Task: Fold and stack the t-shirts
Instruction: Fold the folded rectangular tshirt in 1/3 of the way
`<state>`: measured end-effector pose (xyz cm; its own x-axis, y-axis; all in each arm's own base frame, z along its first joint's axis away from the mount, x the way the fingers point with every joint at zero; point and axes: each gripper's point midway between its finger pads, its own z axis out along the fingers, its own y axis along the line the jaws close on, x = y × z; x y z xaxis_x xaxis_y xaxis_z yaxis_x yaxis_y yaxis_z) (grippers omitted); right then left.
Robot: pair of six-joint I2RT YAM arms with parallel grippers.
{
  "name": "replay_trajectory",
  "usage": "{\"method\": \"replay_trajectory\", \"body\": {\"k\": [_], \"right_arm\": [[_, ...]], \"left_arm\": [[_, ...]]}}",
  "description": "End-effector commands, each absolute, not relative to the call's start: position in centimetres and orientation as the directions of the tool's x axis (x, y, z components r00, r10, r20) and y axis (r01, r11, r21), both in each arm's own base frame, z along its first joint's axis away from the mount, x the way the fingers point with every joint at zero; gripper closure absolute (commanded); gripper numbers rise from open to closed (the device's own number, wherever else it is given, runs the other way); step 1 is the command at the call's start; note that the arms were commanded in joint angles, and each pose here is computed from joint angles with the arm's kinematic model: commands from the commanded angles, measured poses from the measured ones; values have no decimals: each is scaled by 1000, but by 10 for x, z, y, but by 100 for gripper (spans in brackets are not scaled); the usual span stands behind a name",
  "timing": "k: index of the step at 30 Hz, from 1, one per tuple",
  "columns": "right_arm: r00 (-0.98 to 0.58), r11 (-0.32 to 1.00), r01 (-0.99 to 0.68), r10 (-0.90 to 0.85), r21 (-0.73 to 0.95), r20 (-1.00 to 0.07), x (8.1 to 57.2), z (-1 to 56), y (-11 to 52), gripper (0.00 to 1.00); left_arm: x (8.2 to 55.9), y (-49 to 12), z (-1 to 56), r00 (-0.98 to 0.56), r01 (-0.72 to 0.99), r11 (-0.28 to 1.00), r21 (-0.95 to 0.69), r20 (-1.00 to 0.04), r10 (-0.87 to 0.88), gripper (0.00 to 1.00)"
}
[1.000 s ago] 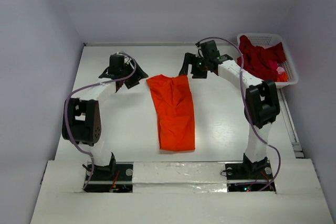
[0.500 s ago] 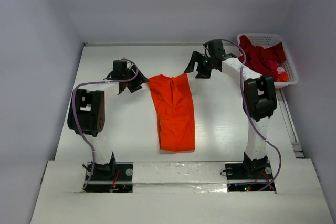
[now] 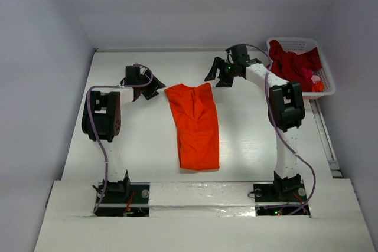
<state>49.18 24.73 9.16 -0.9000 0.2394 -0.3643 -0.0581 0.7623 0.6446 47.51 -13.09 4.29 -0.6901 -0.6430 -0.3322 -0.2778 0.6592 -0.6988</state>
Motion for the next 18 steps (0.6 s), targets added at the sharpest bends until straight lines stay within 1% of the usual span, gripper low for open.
{"method": "replay_trajectory", "body": {"k": [1, 6, 18], "right_arm": [[-860, 757, -92, 267, 647, -434, 510, 116, 251, 22], [-867, 775, -52, 278, 630, -414, 513, 103, 248, 23], [-897, 735, -17, 288, 678, -334, 512, 77, 259, 23]], "left_arm": [[495, -138, 67, -669, -208, 629, -749, -360, -650, 49], [497, -145, 65, -680, -209, 592, -778, -320, -660, 50], [489, -146, 68, -683, -231, 578, -783, -293, -669, 52]]}}
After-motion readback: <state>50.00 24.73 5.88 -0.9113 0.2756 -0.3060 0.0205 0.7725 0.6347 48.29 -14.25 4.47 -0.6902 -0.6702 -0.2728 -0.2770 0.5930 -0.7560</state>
